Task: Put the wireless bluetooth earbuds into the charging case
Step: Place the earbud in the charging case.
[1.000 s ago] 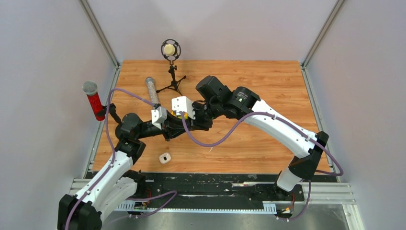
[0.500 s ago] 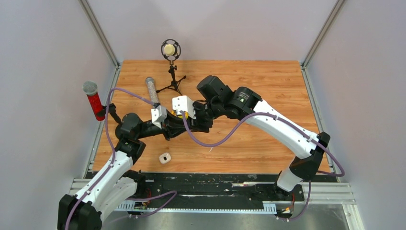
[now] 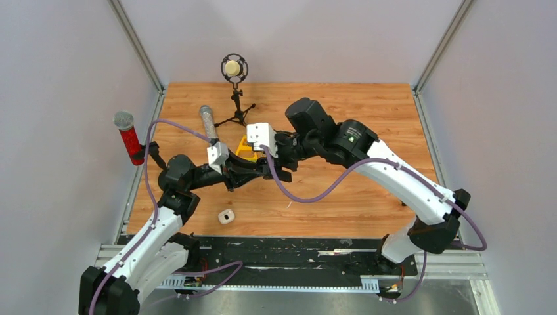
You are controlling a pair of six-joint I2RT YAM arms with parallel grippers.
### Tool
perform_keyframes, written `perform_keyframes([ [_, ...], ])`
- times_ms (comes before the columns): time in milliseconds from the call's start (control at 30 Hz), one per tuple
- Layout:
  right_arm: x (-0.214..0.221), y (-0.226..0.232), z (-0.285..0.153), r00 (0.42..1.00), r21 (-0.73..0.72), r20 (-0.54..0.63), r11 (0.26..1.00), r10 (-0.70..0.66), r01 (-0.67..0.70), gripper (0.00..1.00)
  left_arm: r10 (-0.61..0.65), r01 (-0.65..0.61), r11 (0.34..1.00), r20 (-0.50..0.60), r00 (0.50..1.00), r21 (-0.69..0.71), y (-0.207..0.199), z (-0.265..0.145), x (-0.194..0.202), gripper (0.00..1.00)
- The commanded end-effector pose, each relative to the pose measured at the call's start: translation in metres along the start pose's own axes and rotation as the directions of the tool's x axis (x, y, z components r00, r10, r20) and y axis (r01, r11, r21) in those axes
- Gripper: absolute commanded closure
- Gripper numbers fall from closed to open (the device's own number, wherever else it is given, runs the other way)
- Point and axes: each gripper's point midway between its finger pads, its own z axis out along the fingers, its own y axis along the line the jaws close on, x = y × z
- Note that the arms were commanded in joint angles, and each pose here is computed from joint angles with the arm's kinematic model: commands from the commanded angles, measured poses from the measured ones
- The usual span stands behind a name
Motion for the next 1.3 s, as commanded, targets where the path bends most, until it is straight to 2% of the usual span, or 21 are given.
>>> perform_keyframes([
  [0,-0.016,-0.006,-0.02,0.993,0.089,0.106,0.995,-0.059,0.05,0.25,-0.001,0.005,0.998,0.054,0.999,-0.066,0.009,0.001,-0.024,1.0],
  [100,0.001,-0.01,-0.018,0.991,0.163,0.088,0.983,-0.101,0.086,0.2,-0.013,0.018,0.997,0.063,0.998,-0.077,0.011,0.002,-0.027,1.0],
  [167,0.0,-0.009,-0.019,0.978,0.212,0.114,0.966,-0.176,0.149,0.18,-0.014,0.019,0.996,0.068,0.998,-0.081,0.011,0.002,-0.029,1.0],
  [300,-0.011,-0.004,-0.014,0.918,0.298,0.189,0.911,-0.349,0.285,0.16,-0.018,0.025,0.996,0.075,0.997,-0.085,0.012,0.002,-0.03,1.0],
  [400,-0.018,-0.007,-0.01,0.894,0.349,0.201,0.882,-0.4,0.317,0.15,-0.024,0.031,0.996,0.076,0.997,-0.089,0.012,0.002,-0.03,1.0],
  [600,-0.016,-0.011,0.005,0.876,0.38,0.191,0.856,-0.443,0.351,0.15,-0.028,0.035,0.995,0.078,0.997,-0.091,0.012,0.002,-0.031,1.0],
  [933,0.0,-0.004,0.02,0.869,0.35,0.139,0.845,-0.474,0.405,0.16,-0.052,0.061,0.993,0.097,0.994,-0.1,0.015,0.002,-0.035,1.0],
  [1267,0.02,-0.008,0.033,0.861,0.36,0.028,0.808,-0.509,0.466,0.2,-0.058,0.067,0.993,0.101,0.993,-0.093,0.016,0.003,-0.036,1.0],
])
